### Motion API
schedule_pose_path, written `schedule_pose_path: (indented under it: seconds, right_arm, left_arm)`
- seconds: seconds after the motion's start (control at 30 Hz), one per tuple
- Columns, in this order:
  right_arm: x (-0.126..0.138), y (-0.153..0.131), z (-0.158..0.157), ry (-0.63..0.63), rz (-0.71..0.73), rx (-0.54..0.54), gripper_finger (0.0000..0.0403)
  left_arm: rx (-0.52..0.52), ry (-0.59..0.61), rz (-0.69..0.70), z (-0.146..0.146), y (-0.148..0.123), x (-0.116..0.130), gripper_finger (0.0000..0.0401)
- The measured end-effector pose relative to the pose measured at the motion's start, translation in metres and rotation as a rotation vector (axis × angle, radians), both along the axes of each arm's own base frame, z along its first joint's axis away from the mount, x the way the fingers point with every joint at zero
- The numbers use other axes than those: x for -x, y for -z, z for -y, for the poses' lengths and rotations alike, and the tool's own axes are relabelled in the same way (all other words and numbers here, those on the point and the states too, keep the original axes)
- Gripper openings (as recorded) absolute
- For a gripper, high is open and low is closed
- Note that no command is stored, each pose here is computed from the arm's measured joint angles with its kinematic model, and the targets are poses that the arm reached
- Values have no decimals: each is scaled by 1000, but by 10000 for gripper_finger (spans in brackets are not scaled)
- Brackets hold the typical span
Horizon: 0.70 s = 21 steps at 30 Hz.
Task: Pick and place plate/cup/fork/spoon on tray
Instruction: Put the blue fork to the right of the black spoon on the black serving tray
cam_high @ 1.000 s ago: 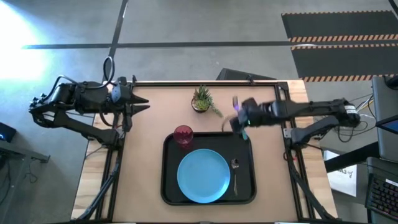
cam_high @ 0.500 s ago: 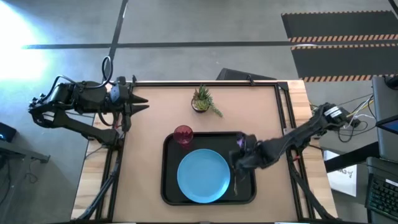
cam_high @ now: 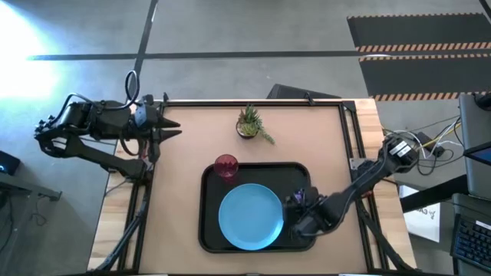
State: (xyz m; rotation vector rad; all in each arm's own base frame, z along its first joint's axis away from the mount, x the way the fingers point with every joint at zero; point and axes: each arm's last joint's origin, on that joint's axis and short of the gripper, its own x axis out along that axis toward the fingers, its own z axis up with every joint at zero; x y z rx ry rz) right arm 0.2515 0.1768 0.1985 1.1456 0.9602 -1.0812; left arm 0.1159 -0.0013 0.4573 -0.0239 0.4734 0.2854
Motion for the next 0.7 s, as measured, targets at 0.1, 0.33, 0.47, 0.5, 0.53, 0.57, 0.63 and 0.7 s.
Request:
schedule_pose_path:
  seconds: [0.1, 0.33, 0.47, 0.5, 0.53, 0.57, 0.63, 0.7]
  right_arm:
    - [6, 4, -9, 25, -22, -26, 9]
    - [12, 6, -14, 37, -19, -31, 9]
    - [12, 10, -13, 10, -25, -14, 9]
    - [13, 11, -13, 9, -29, -11, 9]
    - [13, 13, -13, 9, -28, -12, 9]
    - [13, 14, -13, 9, -22, -17, 9]
    - [13, 17, -13, 7, -19, -19, 9]
    - [13, 21, -13, 6, -12, -25, 9]
  left_arm:
    - [0, -1, -6, 0, 1, 1, 73]
    - [1, -1, -8, 0, 1, 0, 73]
    - [1, -1, -8, 0, 1, 0, 73]
    - [2, -2, -8, 0, 1, 0, 73]
    - [3, -2, -7, 0, 1, 1, 73]
    - [3, -2, -7, 0, 1, 0, 73]
    - [5, -4, -8, 0, 1, 0, 73]
    - [6, -4, -8, 0, 1, 0, 73]
